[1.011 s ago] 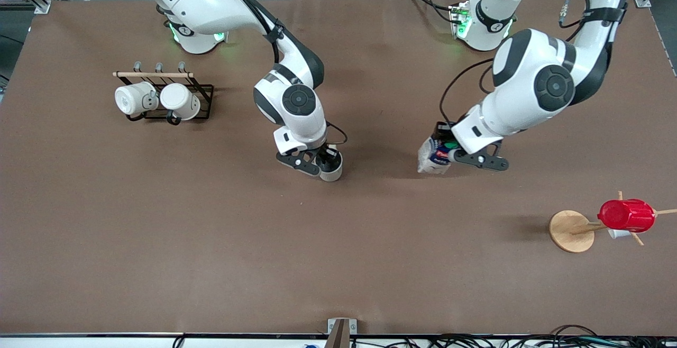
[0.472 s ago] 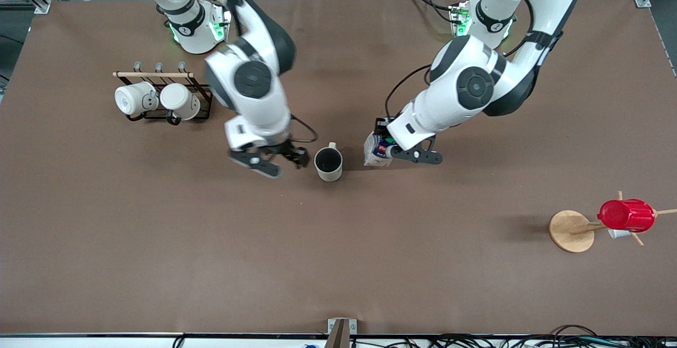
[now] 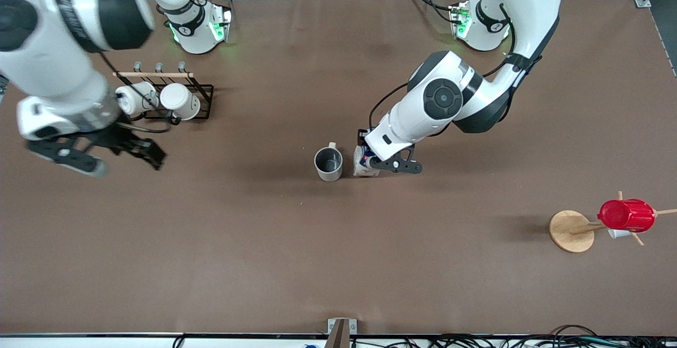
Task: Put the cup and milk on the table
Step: 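Release the mug with the right gripper and withdraw it toward its base, then lower the milk carton beside the mug with the left gripper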
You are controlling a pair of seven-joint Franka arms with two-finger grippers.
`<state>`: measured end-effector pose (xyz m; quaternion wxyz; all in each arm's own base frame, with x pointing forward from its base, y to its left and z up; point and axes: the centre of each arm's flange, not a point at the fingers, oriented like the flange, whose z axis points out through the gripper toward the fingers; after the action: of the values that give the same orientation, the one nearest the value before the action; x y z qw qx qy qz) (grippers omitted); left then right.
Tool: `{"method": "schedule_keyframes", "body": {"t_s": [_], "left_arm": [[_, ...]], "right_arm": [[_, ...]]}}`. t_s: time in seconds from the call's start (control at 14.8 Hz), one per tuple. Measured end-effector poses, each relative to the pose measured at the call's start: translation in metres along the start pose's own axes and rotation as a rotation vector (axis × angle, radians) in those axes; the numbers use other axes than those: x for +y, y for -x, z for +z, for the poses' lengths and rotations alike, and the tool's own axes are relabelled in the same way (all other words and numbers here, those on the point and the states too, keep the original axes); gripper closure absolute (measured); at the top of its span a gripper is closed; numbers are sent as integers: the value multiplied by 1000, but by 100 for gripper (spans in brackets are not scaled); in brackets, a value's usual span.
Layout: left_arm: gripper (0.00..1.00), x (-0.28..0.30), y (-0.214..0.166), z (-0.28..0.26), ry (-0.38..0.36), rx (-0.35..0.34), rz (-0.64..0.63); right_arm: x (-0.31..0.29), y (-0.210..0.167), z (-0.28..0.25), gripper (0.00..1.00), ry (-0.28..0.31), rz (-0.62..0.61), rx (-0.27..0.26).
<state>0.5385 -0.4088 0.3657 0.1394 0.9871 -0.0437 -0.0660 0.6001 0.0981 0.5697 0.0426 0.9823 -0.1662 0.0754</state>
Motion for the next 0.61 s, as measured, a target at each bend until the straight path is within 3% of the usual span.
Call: {"method": "schedule_keyframes", "body": {"t_s": [0.34,0.61], "left_arm": [[74,9,0,1,-10,12,27],[74,16,-3,9,-1,3,35]], "right_arm": [[105,-14,-39,0,-68,-72,-56],[140,-8,-50,0,-97,-142,-109]]}}
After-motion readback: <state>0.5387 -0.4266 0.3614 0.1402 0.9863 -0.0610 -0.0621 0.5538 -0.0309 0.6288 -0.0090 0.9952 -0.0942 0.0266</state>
